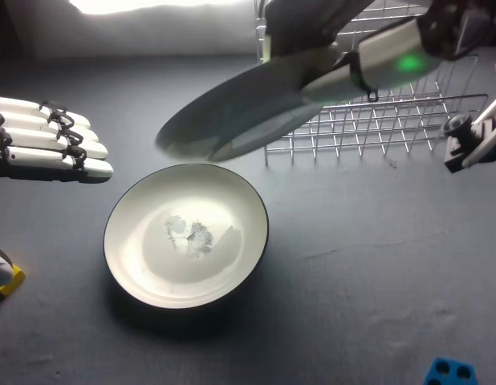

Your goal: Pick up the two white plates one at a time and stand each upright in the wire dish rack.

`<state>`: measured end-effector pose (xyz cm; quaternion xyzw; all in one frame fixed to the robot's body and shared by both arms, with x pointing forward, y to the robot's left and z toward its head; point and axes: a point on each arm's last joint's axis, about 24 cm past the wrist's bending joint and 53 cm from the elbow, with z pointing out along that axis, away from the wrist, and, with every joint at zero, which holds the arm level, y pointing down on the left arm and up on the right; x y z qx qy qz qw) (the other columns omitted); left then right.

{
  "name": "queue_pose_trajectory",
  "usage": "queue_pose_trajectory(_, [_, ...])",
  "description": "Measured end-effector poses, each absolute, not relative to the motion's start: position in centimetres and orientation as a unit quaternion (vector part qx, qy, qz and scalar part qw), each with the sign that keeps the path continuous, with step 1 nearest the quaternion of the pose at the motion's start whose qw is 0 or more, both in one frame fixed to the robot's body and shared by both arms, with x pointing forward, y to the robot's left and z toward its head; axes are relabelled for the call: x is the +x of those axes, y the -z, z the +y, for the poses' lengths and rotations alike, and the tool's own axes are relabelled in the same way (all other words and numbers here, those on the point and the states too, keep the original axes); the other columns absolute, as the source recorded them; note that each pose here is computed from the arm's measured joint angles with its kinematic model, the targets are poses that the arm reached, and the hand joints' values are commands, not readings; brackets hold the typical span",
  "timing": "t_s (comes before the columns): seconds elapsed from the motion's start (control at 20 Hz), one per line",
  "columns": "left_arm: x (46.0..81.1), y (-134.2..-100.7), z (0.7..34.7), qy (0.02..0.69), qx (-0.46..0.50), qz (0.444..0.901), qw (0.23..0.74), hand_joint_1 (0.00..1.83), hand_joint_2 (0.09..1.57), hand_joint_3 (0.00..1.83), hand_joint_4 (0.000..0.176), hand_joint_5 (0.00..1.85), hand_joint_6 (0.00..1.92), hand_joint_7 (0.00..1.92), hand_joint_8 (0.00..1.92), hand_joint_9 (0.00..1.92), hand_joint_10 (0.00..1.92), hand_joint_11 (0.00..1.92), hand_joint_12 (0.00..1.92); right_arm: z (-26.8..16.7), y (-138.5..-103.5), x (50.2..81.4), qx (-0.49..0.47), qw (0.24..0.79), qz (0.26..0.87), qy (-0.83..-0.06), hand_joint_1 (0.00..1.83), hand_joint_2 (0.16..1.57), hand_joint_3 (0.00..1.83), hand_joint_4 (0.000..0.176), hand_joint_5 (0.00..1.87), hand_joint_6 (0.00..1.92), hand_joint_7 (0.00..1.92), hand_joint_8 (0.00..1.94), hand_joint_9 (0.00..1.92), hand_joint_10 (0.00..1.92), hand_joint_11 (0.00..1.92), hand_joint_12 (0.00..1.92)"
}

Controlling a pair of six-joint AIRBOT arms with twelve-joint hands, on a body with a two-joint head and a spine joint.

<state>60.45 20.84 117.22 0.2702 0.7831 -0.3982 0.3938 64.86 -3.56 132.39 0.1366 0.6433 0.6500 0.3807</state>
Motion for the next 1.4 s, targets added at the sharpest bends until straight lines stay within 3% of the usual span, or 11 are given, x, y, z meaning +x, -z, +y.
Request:
queue_pose_trajectory(0.5, [59.7,-116.9,19.7,0.404,0.280,0.781,0.385,0.00,1.07,0.00,0.000,0.01,0.00,0.00,0.00,0.00,0.00,0.00,0.00,-5.9,-134.5,66.9,0.195,0.372,0.609,-0.673,1.39,1.06,0.00,0.000,1.03,0.92,1.11,0.74,1.00,0.96,0.93,0.88])
queue_pose_trajectory(1.4, [59.5,-114.9,16.5,0.391,0.300,0.780,0.386,0.00,1.08,0.01,0.000,0.01,0.00,0.00,0.00,0.00,0.00,0.00,0.00,-11.5,-134.1,71.5,0.290,0.373,0.580,-0.664,1.39,1.06,0.00,0.000,1.03,0.93,1.15,0.69,0.98,0.98,0.91,0.85])
